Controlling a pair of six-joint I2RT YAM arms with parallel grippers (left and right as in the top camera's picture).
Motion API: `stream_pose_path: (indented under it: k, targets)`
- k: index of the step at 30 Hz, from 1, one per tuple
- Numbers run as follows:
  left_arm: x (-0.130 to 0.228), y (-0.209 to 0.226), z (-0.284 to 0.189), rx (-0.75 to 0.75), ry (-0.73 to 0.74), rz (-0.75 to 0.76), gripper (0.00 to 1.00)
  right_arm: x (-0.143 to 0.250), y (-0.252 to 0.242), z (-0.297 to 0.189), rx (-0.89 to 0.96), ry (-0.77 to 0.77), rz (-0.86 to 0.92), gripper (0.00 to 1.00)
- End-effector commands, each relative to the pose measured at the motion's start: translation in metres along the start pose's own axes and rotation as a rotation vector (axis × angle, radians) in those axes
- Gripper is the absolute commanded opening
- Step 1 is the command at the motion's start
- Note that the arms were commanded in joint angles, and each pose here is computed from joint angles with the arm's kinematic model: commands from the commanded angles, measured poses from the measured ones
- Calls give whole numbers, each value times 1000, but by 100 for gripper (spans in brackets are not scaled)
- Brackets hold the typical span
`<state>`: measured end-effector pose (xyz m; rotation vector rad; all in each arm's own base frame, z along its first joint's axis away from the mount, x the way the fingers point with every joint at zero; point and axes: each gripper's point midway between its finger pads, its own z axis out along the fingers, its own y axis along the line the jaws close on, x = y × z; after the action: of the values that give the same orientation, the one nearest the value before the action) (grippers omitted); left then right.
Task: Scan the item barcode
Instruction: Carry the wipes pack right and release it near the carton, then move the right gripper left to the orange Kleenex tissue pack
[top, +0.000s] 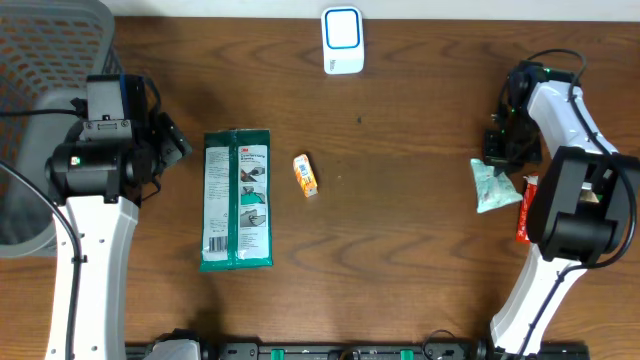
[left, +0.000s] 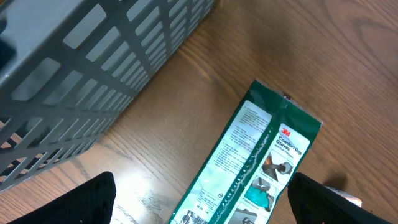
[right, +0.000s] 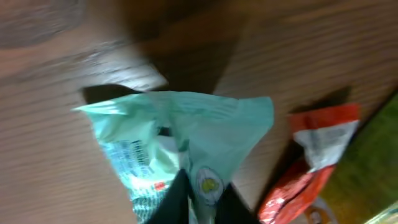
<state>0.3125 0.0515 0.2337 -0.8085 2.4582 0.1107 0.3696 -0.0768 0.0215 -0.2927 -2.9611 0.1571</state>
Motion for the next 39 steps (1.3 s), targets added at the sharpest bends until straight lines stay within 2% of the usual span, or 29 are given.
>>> stream_pose_path:
  k: [1,3,6,7,12,16,19,23,27,35,39]
  targets:
    - [-3,3,-3,-9,-15,7,89,-1,-15,4,50,-7,47,38]
    - [-3,3,-3,-9,-15,7,89,-2,-15,4,51,-10,47,69]
    - [-3,3,-3,-9,-15,7,89,-3,-15,4,50,-14,47,85]
    - [-3,3,-3,-9,-15,7,89,-4,-15,4,50,-19,48,87]
    - [-3,3,-3,-9,-15,7,89,-14,-14,0,46,-58,38,88]
    - [-3,3,-3,-9,-15,7,89,-22,-4,-29,-7,-92,26,88]
    - [-3,3,-3,-9,-15,7,89,-22,35,-75,-210,-144,-59,88]
    - [-3,3,-3,-9,-15,7,89,-8,106,-125,-532,-228,-317,88]
    - [-3,3,-3,-9,-15,7,89,17,162,-149,-707,-231,-475,86]
    - [-3,3,-3,-9,-15,7,89,74,265,-149,-698,-181,-751,81]
    - [-3,3,-3,-9,-15,7,89,87,306,-136,-529,-230,-789,81]
